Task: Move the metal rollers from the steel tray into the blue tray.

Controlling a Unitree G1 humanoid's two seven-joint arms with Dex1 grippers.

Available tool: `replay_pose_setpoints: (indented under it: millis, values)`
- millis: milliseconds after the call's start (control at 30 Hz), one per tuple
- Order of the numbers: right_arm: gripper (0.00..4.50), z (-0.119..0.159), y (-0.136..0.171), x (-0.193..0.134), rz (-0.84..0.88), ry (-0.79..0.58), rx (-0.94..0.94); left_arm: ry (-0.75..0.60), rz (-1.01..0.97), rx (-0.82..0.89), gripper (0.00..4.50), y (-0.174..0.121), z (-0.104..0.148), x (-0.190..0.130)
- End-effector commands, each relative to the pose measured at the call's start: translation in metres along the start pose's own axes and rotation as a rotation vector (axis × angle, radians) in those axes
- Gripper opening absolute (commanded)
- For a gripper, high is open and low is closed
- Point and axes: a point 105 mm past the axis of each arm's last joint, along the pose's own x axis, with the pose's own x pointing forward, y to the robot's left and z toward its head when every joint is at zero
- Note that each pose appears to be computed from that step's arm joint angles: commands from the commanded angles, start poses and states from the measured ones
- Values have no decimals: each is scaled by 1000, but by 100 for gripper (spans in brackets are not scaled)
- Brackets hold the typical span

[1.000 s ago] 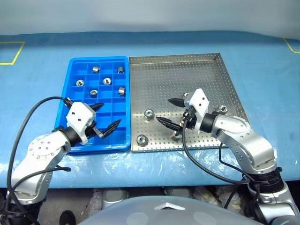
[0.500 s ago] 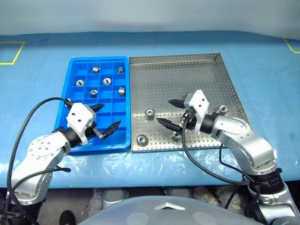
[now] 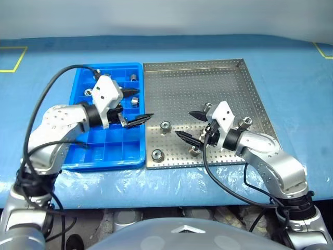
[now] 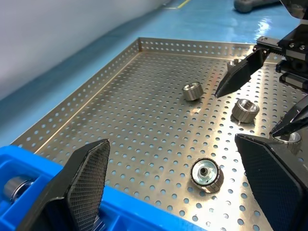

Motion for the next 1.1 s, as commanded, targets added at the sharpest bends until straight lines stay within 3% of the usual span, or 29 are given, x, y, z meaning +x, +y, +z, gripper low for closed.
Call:
replay_pose_setpoints:
  millis: [33,400,600,733,833,1033,1100]
  values:
    - [449,13,1,-4,-19,-51,-26,75,-126,36,450,2,0,16]
    - [449,9,5,-8,-84,-77,8,311,-421,131,450,-7,-26,74]
    - [449,7,7,-13,-122,-86,24,516,-477,238,450,-2,-59,74]
    - [449,6,8,-14,-134,-92,33,566,-484,265,450,2,-68,75]
    - [450,5,9,-13,-138,-96,36,571,-487,277,388,1,-69,78]
    - [450,6,8,-10,-140,-101,36,542,-501,255,195,-3,-66,77]
    - [450,6,8,-8,-139,-100,31,527,-498,258,180,-2,-63,75]
